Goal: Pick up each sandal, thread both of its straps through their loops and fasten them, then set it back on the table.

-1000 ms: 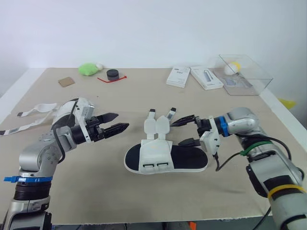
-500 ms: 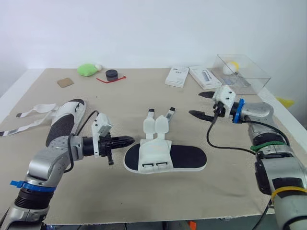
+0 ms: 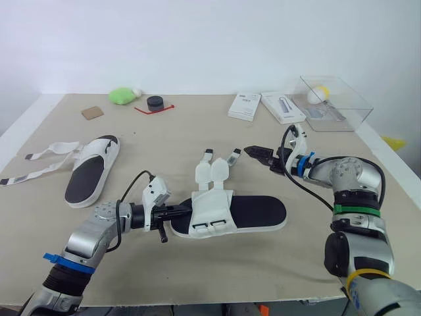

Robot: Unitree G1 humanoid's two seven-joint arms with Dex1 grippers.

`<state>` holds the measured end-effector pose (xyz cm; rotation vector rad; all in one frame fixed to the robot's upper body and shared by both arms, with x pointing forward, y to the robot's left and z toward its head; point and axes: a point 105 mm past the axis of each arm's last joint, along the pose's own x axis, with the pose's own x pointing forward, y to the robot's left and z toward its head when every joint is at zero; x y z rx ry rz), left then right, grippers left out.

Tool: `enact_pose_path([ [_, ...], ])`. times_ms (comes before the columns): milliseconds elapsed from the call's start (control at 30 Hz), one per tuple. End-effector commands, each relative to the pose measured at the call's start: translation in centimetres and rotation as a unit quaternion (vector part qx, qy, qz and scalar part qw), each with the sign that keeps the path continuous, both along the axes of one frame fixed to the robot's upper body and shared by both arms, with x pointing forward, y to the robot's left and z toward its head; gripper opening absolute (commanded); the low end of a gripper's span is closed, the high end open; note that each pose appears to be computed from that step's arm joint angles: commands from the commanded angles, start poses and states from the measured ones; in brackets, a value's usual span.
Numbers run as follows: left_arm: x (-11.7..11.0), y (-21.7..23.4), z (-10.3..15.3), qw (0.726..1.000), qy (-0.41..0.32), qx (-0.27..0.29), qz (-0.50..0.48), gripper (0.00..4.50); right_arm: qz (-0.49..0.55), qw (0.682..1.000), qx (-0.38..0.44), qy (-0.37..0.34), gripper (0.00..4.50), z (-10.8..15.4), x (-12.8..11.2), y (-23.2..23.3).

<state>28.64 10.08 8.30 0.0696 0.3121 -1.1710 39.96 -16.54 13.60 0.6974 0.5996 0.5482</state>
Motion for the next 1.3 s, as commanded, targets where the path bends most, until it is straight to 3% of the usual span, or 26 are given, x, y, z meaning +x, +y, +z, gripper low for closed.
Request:
enact_pose_path([
  [33, -0.1, -0.2, -1.1, 1.000, 0.008, 0.013, 0.000, 0.04, -0.013, 0.999, 0.041, 0.024, 4.50, 1.0, 0.7, 1.2],
  [433, -0.4, -0.1, -1.5, 1.000, 0.011, 0.012, 0.007, 0.04, -0.069, 0.991, 0.077, 0.081, 4.50, -1.6, 3.1, 4.4],
  [833, -0.4, 0.2, -1.6, 1.000, 0.011, 0.012, 0.018, 0.04, -0.085, 0.990, 0.086, 0.073, 4.50, -1.6, 4.4, 5.9],
  [967, -0.5, 0.0, -1.6, 1.000, 0.010, 0.010, 0.020, 0.00, -0.085, 0.991, 0.077, 0.075, 3.22, -2.1, 4.3, 5.9],
  [1167, -0.4, 0.0, -1.6, 1.000, 0.009, 0.009, 0.023, 0.00, -0.084, 0.991, 0.074, 0.071, 0.32, -2.0, 4.3, 5.7],
  [1200, -0.4, 0.0, -1.6, 1.000, 0.009, 0.009, 0.023, 0.00, -0.086, 0.991, 0.071, 0.068, 0.02, -1.9, 4.4, 5.5],
  [1300, -0.4, -0.2, -1.6, 1.000, 0.008, 0.007, 0.022, 0.00, -0.088, 0.992, 0.067, 0.053, 0.02, -1.4, 4.6, 5.0],
])
